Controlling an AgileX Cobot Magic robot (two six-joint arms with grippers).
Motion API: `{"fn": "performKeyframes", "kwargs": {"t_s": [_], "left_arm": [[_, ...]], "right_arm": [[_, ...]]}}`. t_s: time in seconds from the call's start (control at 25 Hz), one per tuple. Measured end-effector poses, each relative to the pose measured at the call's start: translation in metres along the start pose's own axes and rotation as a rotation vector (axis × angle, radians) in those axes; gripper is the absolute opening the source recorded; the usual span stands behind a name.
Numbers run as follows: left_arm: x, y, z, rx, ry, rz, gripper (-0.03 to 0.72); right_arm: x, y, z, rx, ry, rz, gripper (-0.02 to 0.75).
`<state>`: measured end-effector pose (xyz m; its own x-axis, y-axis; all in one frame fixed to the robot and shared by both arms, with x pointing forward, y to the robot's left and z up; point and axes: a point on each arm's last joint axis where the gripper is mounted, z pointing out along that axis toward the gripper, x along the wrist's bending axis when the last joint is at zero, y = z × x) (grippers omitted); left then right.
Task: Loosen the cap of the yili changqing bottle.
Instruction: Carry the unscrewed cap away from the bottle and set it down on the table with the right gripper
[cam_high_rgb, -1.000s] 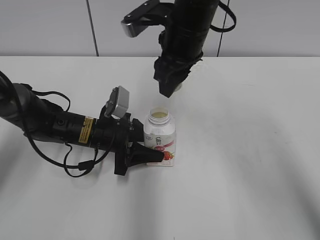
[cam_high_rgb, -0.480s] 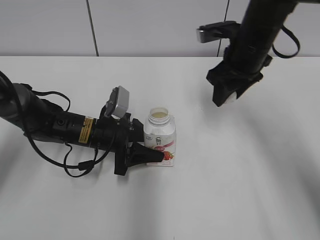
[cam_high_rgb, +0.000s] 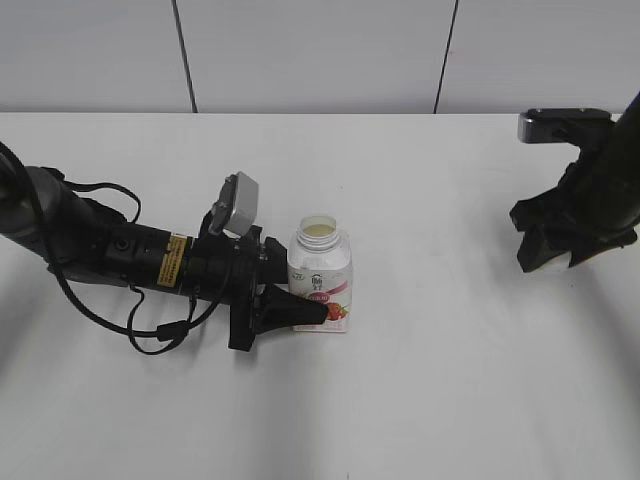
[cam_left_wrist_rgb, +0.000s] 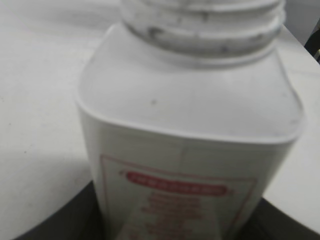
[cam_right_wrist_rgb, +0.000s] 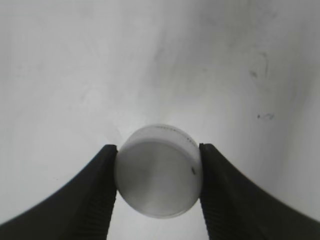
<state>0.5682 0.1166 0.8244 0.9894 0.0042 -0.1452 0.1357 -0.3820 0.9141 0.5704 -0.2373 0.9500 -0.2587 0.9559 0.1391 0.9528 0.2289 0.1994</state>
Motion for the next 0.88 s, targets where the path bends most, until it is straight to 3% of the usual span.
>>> {"fn": "performKeyframes", "kwargs": {"t_s": [0.28, 0.88], "left_arm": [[0.000, 0.000, 0.000, 0.000, 0.000, 0.000, 0.377], [0.000, 0.000, 0.000, -0.001, -0.001, -0.005, 0.377]], "right_arm": [[-0.004, -0.023, 0.023, -0.013, -0.029, 0.053, 0.392], [-0.011, -0.021, 0.055, -0.006, -0.044, 0.091, 0.392]]}}
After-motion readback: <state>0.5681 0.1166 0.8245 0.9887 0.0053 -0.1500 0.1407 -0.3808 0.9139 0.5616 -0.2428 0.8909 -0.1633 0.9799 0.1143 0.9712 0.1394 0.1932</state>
